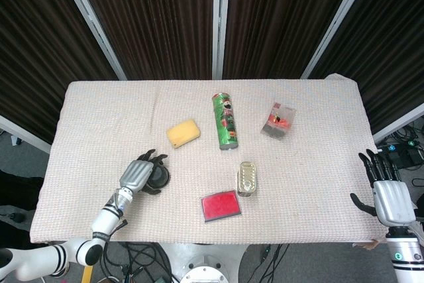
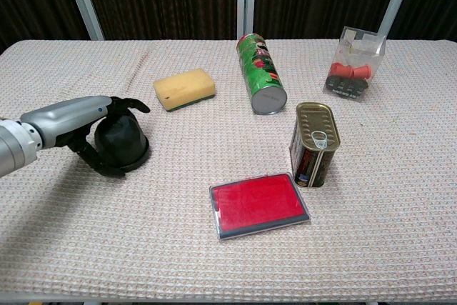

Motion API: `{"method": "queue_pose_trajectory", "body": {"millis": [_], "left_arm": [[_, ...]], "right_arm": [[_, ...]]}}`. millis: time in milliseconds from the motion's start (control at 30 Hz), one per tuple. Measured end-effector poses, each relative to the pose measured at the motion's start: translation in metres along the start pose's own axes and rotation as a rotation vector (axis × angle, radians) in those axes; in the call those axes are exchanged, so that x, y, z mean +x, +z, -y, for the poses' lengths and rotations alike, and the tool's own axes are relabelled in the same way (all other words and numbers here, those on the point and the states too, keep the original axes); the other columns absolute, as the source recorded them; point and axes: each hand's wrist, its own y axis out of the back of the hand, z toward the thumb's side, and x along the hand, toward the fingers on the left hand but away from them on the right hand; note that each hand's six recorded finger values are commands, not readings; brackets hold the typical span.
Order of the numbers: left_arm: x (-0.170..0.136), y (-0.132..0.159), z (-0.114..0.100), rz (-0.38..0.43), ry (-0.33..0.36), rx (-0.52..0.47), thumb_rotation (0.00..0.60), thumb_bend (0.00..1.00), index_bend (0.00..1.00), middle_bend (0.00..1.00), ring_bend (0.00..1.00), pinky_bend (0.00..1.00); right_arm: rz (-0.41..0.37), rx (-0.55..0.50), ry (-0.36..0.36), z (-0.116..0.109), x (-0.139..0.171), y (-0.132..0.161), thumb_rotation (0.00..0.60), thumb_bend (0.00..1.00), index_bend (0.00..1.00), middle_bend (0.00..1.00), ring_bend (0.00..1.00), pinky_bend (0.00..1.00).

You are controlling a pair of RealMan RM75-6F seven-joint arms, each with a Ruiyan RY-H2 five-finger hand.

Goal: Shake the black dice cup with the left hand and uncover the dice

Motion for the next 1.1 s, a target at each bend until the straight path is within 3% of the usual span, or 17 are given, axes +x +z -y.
{"method": "queue_pose_trajectory", "body": {"millis": [467,733,1100], "left_arm": [[0.003,0.000,0.003,0.000,-0.012,0.004,0.600,0.16,0.18,0.37,0.07,0.16],[0.004,0.002,-0.004,0.006,0.016,0.008,0.600,0.21,0.23,0.43,0.15,0.24],[0.001,0.004,-0.022,0.017,0.063,0.021,0.600,0.24,0.28,0.48,0.18,0.28]], "right_arm": [[0.007,-0.001,0.001,0.000,0.000,-0.003,0.600,0.13,0.00,0.00,0.00,0.00],[0.010,-0.002,0.001,0.000,0.001,-0.004,0.600,0.13,0.00,0.00,0.00,0.00],[0.015,-0.003,0.002,0.001,0.001,-0.006,0.600,0.14,0.00,0.00,0.00,0.00]]}}
